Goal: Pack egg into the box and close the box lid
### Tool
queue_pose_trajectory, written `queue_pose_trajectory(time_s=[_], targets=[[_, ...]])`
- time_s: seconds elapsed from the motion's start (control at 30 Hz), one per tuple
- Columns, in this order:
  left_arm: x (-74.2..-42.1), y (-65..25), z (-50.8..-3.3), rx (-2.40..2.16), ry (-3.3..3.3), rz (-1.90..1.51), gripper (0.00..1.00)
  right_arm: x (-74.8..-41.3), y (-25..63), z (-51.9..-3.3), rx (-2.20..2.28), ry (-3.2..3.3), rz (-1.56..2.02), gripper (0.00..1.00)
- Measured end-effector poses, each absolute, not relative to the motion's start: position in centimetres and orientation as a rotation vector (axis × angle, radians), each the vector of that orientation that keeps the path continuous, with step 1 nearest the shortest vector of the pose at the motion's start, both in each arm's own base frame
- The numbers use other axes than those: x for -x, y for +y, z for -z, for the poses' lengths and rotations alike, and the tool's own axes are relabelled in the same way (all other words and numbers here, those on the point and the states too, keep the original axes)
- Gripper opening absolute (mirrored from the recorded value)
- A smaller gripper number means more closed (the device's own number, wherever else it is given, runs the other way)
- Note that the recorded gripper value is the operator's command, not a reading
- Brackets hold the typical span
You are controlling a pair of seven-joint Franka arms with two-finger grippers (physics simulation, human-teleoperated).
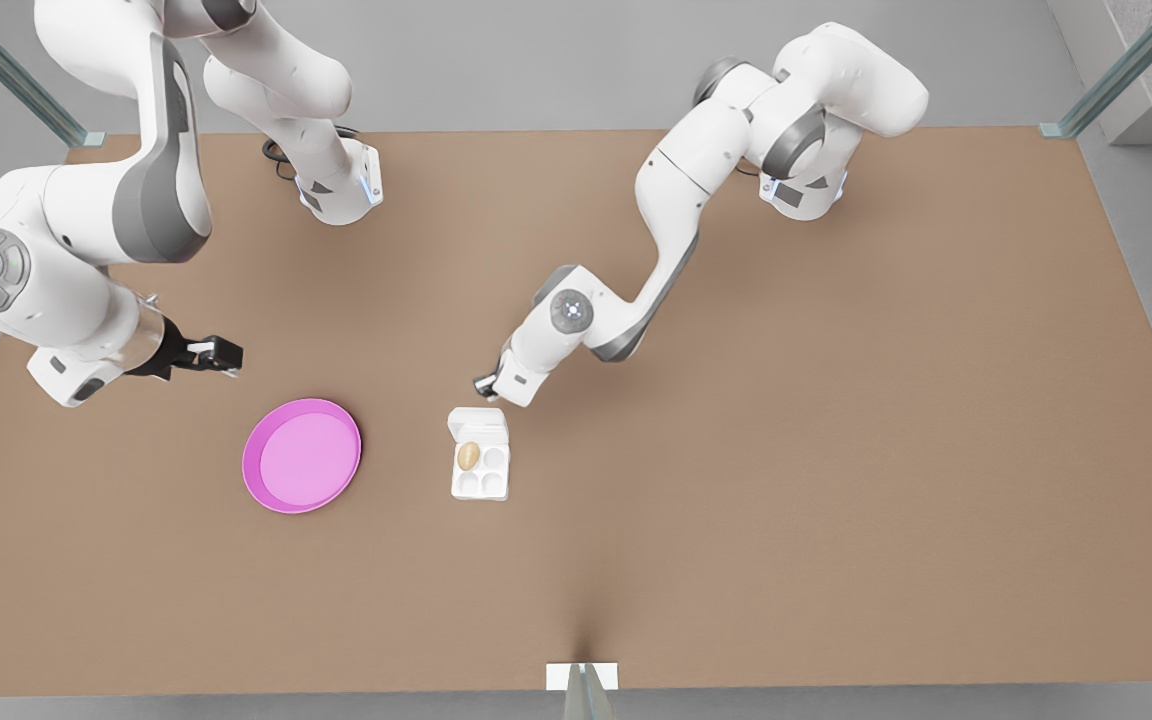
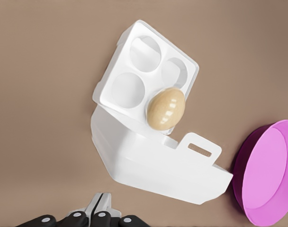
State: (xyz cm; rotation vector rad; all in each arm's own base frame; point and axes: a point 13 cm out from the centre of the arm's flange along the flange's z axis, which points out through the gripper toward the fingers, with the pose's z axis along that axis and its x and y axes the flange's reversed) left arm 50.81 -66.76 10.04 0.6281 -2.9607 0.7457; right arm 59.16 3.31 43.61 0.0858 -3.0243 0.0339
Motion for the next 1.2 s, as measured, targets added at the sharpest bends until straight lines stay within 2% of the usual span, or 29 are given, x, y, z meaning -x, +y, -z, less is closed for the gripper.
queue_pose_trajectory(time_s=[0.63, 0.67, 0.7, 0.73, 0.77, 0.8, 0.83, 0.87, 0.9, 0.93, 0.97, 1.03, 1.07, 1.1, 1.2], targets=[[-59.1, -62.1, -12.4, -0.802, -2.949, -0.828, 0.21, -59.2, 2.9, -43.7, -0.12, -3.026, -0.044, 1.0], [-59.6, -61.9, -12.9, -0.81, -2.949, -0.84, 0.21, -59.2, 2.9, -43.7, -0.121, -3.025, -0.044, 1.0], [-61.6, -60.7, -14.9, -0.842, -2.947, -0.872, 0.21, -59.2, 2.9, -43.7, -0.122, -3.025, -0.044, 1.0], [-66.2, -57.0, -19.5, -0.921, -2.93, -0.926, 0.45, -59.2, 2.9, -43.7, -0.124, -3.024, -0.044, 1.0], [-72.6, -49.3, -24.9, -1.044, -2.894, -0.955, 1.0, -59.2, 2.9, -43.7, -0.124, -3.024, -0.044, 1.0], [-78.4, -36.5, -27.7, -1.199, -2.856, -0.879, 1.0, -59.2, 2.8, -43.7, -0.124, -3.024, -0.044, 1.0], [-81.6, -21.6, -28.5, -1.338, -2.822, -0.75, 1.0, -59.2, 2.8, -43.7, -0.124, -3.023, -0.044, 1.0], [-81.4, -12.0, -29.9, -1.354, -2.849, -0.604, 1.0, -59.2, 2.8, -43.7, -0.123, -3.023, -0.043, 1.0], [-79.7, -8.5, -33.3, -1.272, -2.917, -0.489, 1.0, -59.2, 2.7, -43.7, -0.122, -3.023, -0.043, 1.0], [-77.1, -7.2, -39.4, -1.166, -3.005, -0.404, 1.0, -59.2, 2.7, -43.7, -0.122, -3.022, -0.043, 1.0], [-73.5, -6.9, -45.0, -1.057, -3.07, -0.331, 1.0, -59.2, 2.6, -43.7, -0.121, -3.022, -0.043, 1.0], [-65.5, -6.4, -50.9, -0.848, -3.133, -0.178, 1.0, -59.2, 2.4, -43.7, -0.117, -3.021, -0.043, 1.0], [-61.9, -5.7, -51.3, -0.755, -3.13, -0.106, 1.0, -59.2, 2.4, -43.7, -0.117, -3.021, -0.043, 1.0], [-59.6, -4.8, -50.3, -0.675, -3.112, -0.048, 1.0, -59.1, 2.4, -43.7, -0.118, -3.021, -0.043, 1.0], [-57.3, -2.5, -48.1, -0.481, -3.075, 0.046, 1.0, -59.1, 2.3, -43.7, -0.119, -3.019, -0.043, 1.0]])
